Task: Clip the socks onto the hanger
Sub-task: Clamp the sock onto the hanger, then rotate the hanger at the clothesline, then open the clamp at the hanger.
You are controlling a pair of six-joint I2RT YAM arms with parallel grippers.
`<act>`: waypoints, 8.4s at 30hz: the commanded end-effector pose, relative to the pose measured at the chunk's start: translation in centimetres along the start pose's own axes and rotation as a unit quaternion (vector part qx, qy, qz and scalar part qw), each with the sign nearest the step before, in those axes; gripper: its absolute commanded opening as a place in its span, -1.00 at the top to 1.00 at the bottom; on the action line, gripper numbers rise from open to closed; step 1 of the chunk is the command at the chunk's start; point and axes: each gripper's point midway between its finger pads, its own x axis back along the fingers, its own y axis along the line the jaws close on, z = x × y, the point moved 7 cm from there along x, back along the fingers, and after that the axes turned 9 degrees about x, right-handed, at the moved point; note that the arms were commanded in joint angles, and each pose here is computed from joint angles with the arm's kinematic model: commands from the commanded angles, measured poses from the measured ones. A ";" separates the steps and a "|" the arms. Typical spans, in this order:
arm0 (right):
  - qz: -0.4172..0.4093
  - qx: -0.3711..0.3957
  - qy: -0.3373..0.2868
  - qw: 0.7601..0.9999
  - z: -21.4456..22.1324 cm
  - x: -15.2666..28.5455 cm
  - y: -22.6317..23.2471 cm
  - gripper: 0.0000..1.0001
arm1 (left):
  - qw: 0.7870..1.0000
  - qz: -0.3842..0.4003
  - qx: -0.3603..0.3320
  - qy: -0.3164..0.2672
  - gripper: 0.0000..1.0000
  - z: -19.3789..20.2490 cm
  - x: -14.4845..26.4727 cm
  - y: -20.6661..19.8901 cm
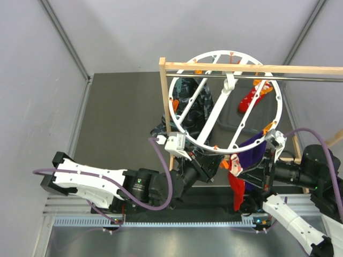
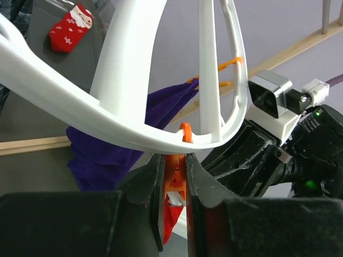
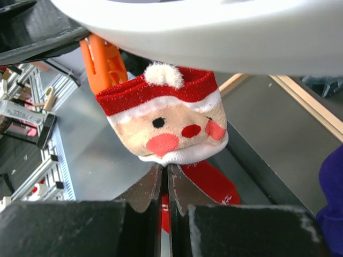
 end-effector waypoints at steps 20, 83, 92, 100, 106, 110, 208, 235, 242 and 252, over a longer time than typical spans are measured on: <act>0.002 -0.021 0.048 0.999 0.9 -0.9 -0.8 1.00 | 1.000 0.018 0.006 -0.024 1.00 1.1 -1.3 -1.1; -0.021 -0.002 -0.051 0.998 -0.9 -0.5 0.2 0.80 | 0.988 0.104 -0.082 0.078 -0.49 3.6 -0.2 -0.8; -0.026 0.008 -0.046 0.999 0.1 0.3 0.6 0.38 | 0.990 0.067 -0.114 0.055 0.68 3.9 -0.9 0.4; 0.094 0.052 -0.045 0.993 0.3 4.0 0.3 -0.37 | 0.990 0.025 -0.132 0.038 0.88 1.0 0.3 2.2; 0.283 0.045 -0.109 0.952 -0.8 8.0 -1.6 -0.37 | 0.989 0.003 -0.137 0.046 0.85 -1.3 2.0 4.1; 0.322 0.036 -0.150 0.934 -1.2 8.9 -2.1 -0.37 | 0.989 0.000 -0.134 0.055 0.80 -2.6 3.0 4.8; 0.008 0.138 -0.314 0.939 -5.3 2.5 1.4 -0.12 | 0.981 0.003 -0.134 0.139 0.84 -5.0 7.1 9.4; 0.037 0.132 -0.332 0.933 -4.1 0.9 -0.7 0.44 | 0.983 0.001 -0.125 0.135 0.82 -5.4 7.3 9.7; 0.037 0.126 -0.337 0.932 -4.0 1.3 -0.5 0.71 | 0.982 0.010 -0.122 0.142 0.53 -5.5 7.5 9.4; 0.034 0.100 -0.298 0.949 -3.8 1.4 -0.1 0.87 | 0.952 0.131 -0.148 0.233 -0.55 -5.5 9.4 6.1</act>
